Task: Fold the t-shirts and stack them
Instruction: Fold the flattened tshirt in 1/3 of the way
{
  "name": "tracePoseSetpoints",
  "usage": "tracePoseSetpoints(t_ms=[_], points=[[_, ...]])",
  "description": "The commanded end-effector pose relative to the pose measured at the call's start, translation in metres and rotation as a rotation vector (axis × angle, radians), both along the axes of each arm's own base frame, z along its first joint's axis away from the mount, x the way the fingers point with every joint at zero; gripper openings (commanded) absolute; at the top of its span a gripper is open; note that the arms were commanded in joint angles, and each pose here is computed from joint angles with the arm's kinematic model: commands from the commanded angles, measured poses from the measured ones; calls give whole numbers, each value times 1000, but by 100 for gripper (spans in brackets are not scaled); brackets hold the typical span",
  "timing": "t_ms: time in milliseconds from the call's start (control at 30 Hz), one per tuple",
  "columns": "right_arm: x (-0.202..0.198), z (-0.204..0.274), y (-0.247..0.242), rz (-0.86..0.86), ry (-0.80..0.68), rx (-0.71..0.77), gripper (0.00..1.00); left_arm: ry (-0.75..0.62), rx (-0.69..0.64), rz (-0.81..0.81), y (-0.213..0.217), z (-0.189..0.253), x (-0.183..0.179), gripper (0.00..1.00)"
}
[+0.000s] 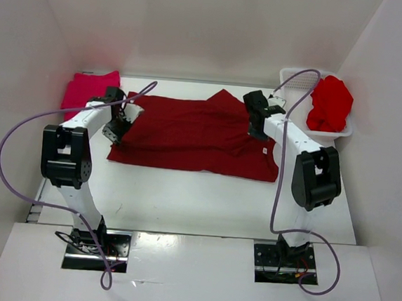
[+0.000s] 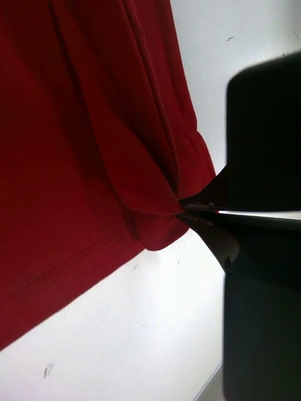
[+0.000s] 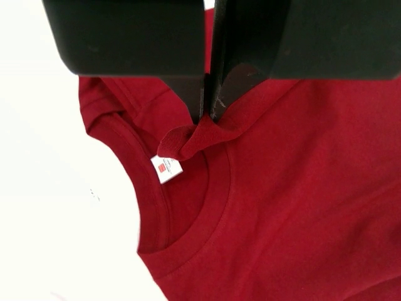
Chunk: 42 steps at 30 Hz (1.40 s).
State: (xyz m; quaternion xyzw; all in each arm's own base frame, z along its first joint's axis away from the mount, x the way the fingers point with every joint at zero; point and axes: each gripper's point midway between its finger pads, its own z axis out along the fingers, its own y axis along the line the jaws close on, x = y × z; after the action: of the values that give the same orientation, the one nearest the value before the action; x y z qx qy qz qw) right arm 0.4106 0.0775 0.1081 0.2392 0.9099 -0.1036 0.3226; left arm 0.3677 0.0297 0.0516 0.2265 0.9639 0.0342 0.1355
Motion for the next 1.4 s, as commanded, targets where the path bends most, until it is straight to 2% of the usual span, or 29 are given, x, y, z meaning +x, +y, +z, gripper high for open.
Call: tracePoseSetpoints(t_ms=[0, 67, 133, 233, 267, 333, 367, 400, 433, 533, 600, 700, 867, 1000, 1167, 1367], points=[[29, 19, -1, 0, -79, -4, 0, -69, 18, 38, 4, 15, 20, 0], [32, 18, 1, 13, -76, -1, 0, -69, 47, 48, 10, 13, 21, 1], [35, 12, 4, 18, -62, 2, 4, -69, 61, 64, 12, 13, 21, 3], [42, 10, 11, 49, -65, 20, 12, -77, 68, 78, 14, 12, 25, 12], [44, 11, 13, 65, -67, 23, 14, -87, 65, 88, 14, 13, 27, 19], [49, 8, 14, 73, -62, 17, 26, -87, 60, 101, 13, 12, 29, 39], [55, 10, 16, 73, -72, 20, 35, -106, 65, 115, 14, 15, 34, 47], [52, 9, 15, 73, -58, 15, 45, -107, 61, 128, 14, 15, 34, 65], [54, 9, 16, 73, -60, 16, 61, -128, 74, 145, 17, 20, 39, 70], [47, 10, 13, 73, -50, 13, 73, -209, 88, 188, 25, 39, 50, 83], [37, 18, 14, 85, -52, 34, 73, -261, 78, 241, 36, 55, 54, 89], [13, 30, 17, 86, -62, 82, 75, -310, 71, 252, 44, 83, 46, 93], [-55, 0, 3, 20, 45, 129, 75, -109, 54, 212, 34, 28, -12, 93], [-93, -34, -16, -89, 119, 92, 75, -26, 33, 213, 28, 0, -36, 93], [-99, -37, -28, -166, 73, 91, 78, -19, 9, 234, 27, -10, -30, 94], [-114, -68, -37, -225, 126, 152, 80, 6, -10, 228, 24, -25, -28, 94]])
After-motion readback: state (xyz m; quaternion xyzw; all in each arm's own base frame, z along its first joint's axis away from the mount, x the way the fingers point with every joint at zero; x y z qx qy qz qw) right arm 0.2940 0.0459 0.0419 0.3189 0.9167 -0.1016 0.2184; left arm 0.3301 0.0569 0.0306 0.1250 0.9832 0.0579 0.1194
